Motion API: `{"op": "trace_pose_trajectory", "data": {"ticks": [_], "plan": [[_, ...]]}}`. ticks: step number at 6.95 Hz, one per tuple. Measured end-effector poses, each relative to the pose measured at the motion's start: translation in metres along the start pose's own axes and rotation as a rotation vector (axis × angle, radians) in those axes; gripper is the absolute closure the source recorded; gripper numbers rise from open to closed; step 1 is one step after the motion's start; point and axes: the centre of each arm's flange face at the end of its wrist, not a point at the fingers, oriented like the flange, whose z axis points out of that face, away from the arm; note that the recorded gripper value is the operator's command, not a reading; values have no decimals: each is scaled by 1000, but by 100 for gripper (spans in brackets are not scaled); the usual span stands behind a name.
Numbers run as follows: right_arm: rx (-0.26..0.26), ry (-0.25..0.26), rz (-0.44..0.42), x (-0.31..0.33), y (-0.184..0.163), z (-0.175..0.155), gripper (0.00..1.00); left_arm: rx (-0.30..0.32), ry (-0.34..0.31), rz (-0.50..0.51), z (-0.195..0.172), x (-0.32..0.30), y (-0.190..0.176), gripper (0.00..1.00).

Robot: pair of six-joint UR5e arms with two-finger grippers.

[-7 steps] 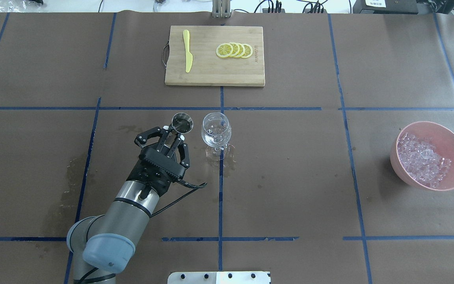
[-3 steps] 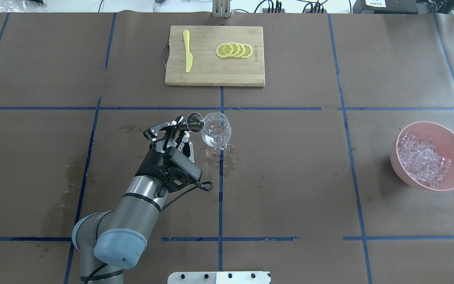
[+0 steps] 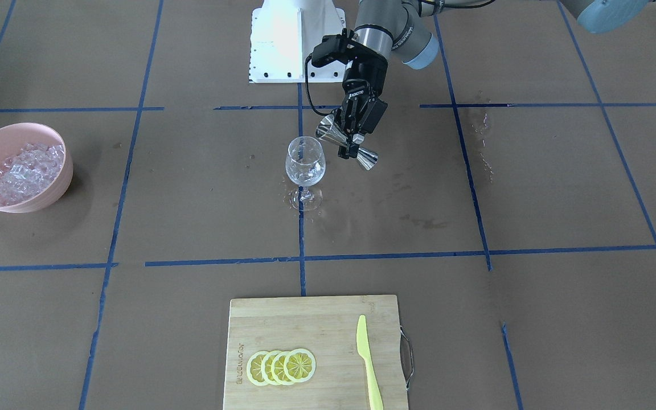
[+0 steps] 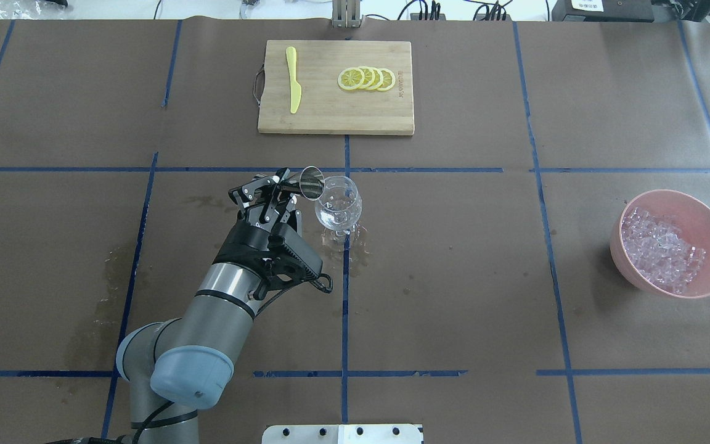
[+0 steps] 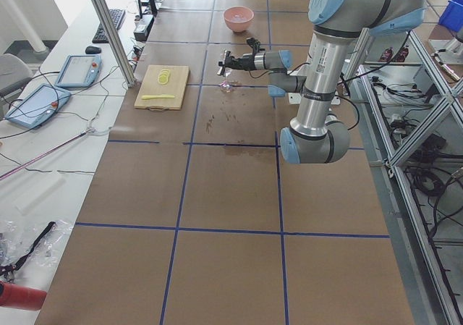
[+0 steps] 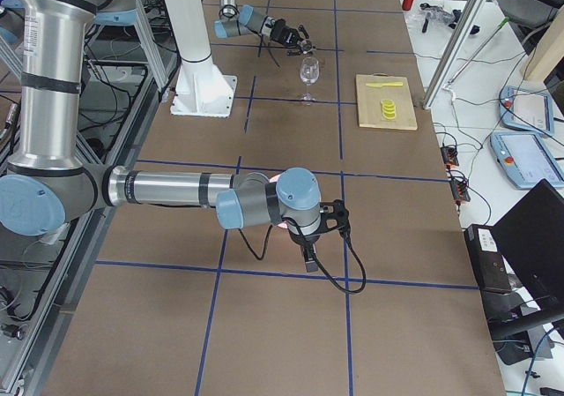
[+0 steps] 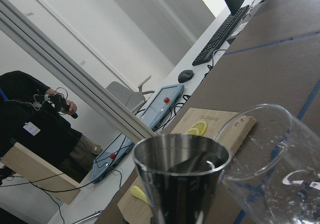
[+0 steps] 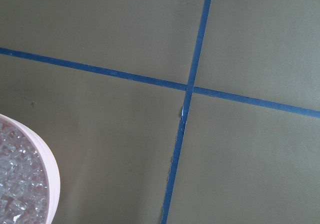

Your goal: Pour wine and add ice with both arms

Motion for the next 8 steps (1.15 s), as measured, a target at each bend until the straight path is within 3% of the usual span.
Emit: {"op": "trace_pose_trajectory", "data": {"ticks": [4,8], "plan": [[-8,0,8,3,3,3,0,-58,-11,137,15,0,-19,100],[-12,0,12,5,4,5,0,-67,-25,339,15,-1,-21,100]]}}
